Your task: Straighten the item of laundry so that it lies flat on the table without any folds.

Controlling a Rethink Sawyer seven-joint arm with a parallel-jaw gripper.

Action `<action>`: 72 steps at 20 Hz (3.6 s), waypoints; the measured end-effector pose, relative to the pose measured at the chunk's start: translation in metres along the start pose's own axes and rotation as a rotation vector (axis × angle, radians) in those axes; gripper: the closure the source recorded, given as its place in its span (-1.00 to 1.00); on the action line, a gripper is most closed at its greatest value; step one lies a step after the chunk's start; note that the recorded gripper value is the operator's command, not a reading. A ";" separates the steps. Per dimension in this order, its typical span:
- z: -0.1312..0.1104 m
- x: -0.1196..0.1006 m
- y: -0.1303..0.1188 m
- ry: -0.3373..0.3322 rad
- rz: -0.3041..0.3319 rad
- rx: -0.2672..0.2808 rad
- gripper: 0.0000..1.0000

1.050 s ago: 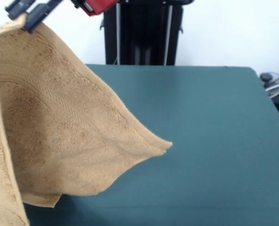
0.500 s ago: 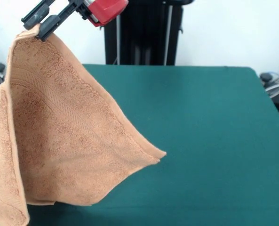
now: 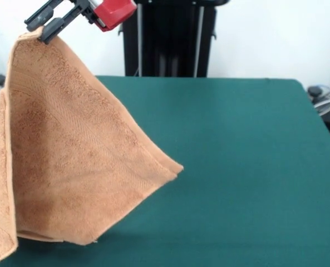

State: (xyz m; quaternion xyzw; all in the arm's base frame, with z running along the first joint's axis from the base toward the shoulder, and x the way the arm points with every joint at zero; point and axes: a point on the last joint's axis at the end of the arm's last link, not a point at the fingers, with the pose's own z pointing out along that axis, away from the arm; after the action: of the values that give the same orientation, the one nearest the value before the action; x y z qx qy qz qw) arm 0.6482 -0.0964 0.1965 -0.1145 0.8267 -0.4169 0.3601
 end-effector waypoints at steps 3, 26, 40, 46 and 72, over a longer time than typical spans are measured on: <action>-0.006 0.014 0.001 0.001 -0.001 0.007 1.00; -0.041 0.124 -0.004 -0.051 0.083 0.082 1.00; -0.022 0.176 0.048 -0.149 0.230 0.066 1.00; -0.020 0.188 0.068 -0.158 0.250 0.048 1.00; -0.033 0.255 0.107 -0.163 0.260 0.039 1.00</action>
State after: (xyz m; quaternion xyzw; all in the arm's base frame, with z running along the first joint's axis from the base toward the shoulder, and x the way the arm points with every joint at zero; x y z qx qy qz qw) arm 0.4548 -0.1343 -0.0002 -0.0328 0.7944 -0.3720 0.4790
